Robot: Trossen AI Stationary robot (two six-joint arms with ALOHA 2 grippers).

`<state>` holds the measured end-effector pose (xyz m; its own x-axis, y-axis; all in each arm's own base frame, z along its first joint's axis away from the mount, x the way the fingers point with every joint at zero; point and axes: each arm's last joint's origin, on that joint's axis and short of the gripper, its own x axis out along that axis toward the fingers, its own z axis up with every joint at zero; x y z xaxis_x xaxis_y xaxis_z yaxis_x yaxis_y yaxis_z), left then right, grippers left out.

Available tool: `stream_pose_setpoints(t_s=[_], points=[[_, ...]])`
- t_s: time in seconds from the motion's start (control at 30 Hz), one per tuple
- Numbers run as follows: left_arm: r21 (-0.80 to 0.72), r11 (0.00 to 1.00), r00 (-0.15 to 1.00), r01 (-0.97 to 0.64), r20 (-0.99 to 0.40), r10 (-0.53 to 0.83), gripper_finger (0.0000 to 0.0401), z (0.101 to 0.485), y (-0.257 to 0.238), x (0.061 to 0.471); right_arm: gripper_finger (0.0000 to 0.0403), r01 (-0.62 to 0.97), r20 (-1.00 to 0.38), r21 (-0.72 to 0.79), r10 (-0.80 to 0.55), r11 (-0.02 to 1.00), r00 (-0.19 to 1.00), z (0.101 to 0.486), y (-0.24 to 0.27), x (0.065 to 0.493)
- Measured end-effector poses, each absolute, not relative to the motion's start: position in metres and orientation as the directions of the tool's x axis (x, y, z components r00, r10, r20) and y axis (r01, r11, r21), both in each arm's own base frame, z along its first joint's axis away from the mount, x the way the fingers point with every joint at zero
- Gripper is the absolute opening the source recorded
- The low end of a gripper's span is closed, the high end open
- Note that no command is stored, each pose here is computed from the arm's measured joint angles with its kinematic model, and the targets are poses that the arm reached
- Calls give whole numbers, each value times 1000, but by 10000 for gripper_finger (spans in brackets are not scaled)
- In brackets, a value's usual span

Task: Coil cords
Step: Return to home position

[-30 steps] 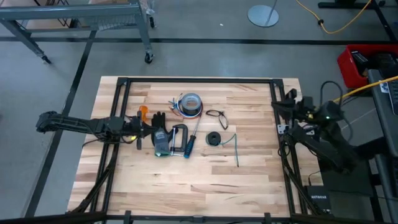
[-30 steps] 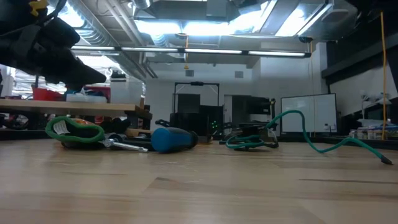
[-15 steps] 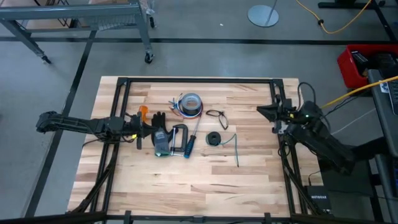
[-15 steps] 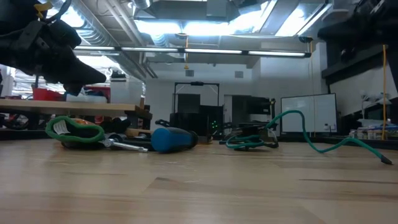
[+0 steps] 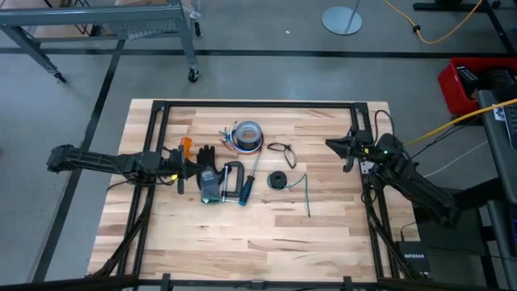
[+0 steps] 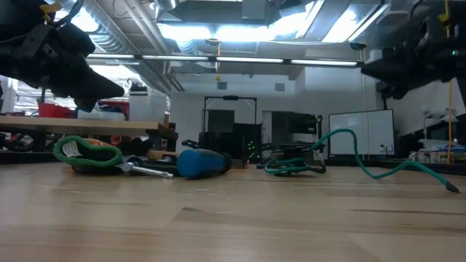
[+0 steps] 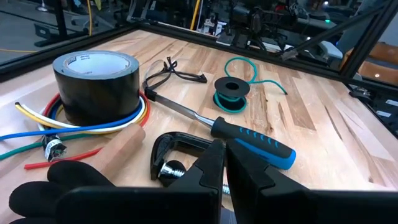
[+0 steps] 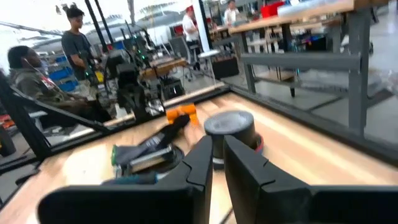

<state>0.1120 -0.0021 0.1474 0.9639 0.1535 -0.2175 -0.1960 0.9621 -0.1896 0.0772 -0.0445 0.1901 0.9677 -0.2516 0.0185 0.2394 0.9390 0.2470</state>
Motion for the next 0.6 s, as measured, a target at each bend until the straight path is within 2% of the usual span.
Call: stream_pose_setpoints(t_s=[0.13,0.4,0.47,0.6], points=[[-189,962,964,-196,-218,153,10,147,-2,112,44,253,-19,268,-257,930,966,176,-47,80],[-189,962,964,-196,-218,153,10,147,-2,112,44,265,-21,263,-269,927,963,176,-48,80],[-189,962,964,-196,-218,153,10,147,-2,112,44,269,-23,203,-270,941,962,176,-48,80],[-189,962,964,-196,-218,153,10,147,-2,112,44,272,-25,-15,-273,962,962,175,-47,80]])
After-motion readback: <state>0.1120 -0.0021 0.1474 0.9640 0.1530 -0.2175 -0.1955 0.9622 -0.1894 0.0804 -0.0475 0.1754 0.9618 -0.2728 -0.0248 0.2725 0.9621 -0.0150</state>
